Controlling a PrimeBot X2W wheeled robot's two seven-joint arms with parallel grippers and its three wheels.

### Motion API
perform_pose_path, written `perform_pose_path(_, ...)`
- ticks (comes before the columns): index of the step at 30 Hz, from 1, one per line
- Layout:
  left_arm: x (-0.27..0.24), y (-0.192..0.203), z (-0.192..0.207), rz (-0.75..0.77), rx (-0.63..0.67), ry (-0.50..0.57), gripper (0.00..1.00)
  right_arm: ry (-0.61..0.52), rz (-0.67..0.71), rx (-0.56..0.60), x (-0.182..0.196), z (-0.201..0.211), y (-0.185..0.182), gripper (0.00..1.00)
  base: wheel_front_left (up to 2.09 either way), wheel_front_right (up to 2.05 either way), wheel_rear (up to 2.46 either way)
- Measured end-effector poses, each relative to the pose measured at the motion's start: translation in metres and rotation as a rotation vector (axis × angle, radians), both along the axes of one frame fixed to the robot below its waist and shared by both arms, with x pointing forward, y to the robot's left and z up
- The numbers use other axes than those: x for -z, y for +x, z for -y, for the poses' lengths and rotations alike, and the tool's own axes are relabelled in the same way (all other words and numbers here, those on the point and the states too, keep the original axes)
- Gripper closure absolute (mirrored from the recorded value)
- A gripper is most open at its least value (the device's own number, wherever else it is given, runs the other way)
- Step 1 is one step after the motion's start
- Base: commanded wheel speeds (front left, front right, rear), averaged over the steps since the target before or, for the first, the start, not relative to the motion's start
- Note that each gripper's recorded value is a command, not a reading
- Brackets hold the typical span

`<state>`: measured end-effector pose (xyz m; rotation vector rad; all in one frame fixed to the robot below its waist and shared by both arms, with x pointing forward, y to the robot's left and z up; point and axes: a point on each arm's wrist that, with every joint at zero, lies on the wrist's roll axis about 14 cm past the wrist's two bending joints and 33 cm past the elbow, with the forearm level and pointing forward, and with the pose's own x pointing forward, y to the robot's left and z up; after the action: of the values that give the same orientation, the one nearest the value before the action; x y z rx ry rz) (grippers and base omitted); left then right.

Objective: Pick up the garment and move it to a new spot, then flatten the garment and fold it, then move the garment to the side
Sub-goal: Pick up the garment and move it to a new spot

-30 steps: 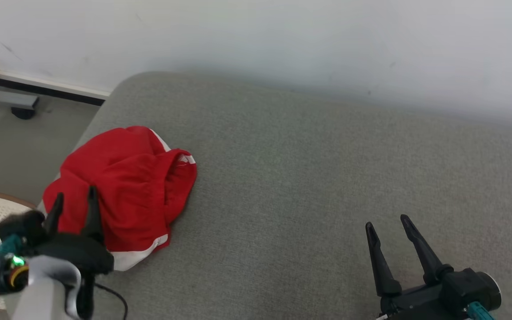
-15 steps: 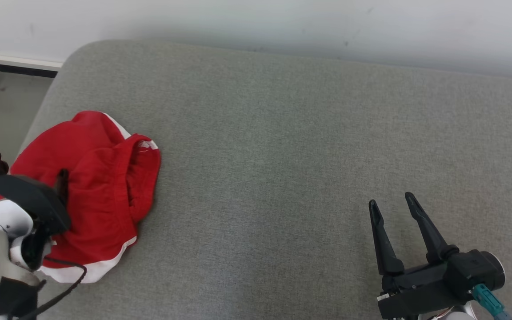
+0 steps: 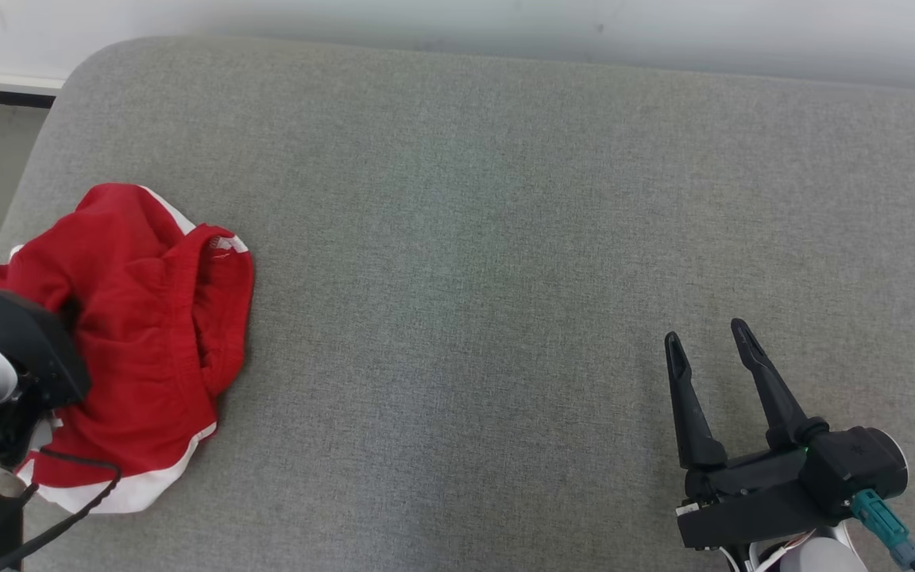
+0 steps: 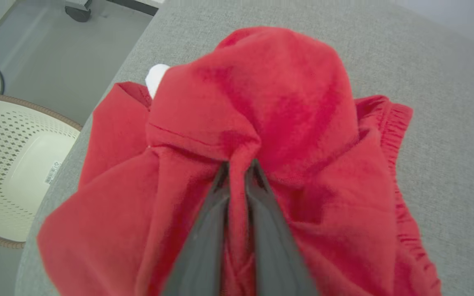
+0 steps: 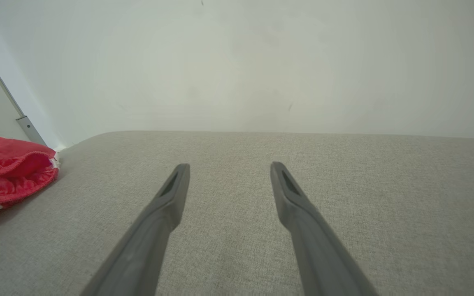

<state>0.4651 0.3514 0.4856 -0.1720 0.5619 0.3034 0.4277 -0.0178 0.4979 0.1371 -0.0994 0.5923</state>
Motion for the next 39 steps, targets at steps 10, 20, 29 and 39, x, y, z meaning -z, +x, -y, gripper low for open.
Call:
perform_pose_path(10, -0.054, 0.018, 0.000, 0.254, 0.016, 0.069, 1.00, 0.009, 0.003, 0.001, -0.003, -0.001, -0.001, 0.00, 0.00, 0.00, 0.00)
perform_pose_path(20, -0.141, 0.018, 0.007, 0.628, 0.017, 0.118, 1.00, 0.019, 0.032, 0.026, -0.020, 0.006, -0.009, 0.00, 0.00, 0.00, 0.00)
perform_pose_path(29, -0.190, 0.011, 0.039, 0.802, 0.102, 0.115, 1.00, 0.021, 0.069, 0.058, -0.038, 0.016, -0.027, 0.00, 0.00, 0.00, 0.00)
perform_pose_path(39, -0.230, 0.012, 0.112, 0.925, 0.284, 0.047, 1.00, 0.016, 0.091, 0.158, -0.050, 0.050, -0.053, 0.00, 0.00, 0.00, 0.00)
